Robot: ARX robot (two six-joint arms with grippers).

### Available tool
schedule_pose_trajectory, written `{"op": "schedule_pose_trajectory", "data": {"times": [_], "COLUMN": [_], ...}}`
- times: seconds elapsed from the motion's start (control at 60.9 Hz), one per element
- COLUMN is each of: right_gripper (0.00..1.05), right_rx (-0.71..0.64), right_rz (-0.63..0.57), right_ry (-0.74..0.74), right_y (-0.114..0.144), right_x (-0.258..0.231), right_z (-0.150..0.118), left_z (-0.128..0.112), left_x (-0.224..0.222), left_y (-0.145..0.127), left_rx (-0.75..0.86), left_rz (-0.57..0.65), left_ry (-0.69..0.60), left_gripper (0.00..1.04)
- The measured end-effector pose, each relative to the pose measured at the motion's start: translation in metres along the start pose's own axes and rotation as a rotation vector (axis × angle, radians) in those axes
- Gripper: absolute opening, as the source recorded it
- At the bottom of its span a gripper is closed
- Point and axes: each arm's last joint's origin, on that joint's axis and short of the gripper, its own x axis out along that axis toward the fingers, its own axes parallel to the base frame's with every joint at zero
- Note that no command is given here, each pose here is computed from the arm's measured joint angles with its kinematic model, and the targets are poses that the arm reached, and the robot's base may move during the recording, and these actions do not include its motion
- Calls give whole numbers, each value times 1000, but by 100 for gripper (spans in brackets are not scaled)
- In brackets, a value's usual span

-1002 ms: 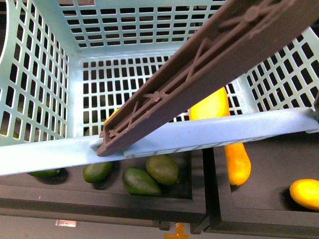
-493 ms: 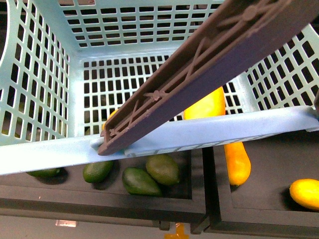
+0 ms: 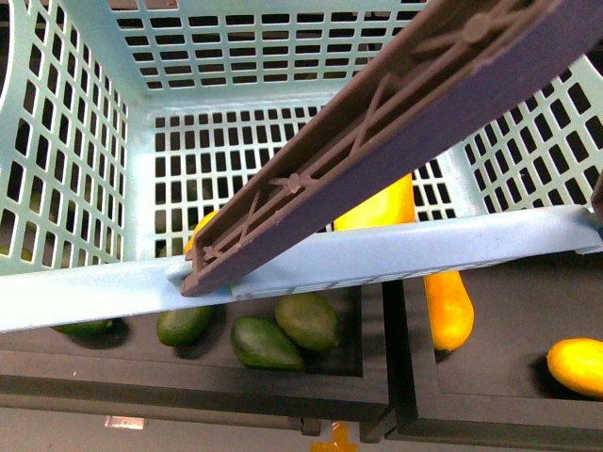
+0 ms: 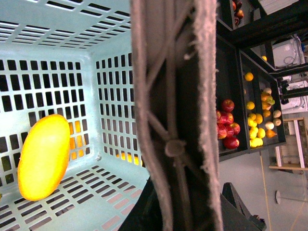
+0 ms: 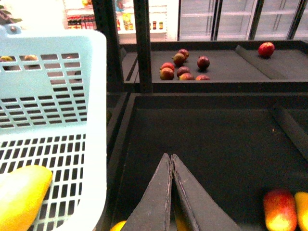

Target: Pick lemon and mango into basket

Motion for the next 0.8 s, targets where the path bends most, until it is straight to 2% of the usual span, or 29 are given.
{"op": "schedule_pose_trajectory", "data": {"times": [0.805], "right_gripper": [2], "right_rx": [-1], "right_rz": [1], "right_ry": [-15], "right_y": [0], "right_x": [-22], "right_z": [3], "left_z": [0], "left_x": [0], "left_y": [0], "left_rx": [0], "left_rz": [0], "left_ry": [0], "left_gripper": [5]}}
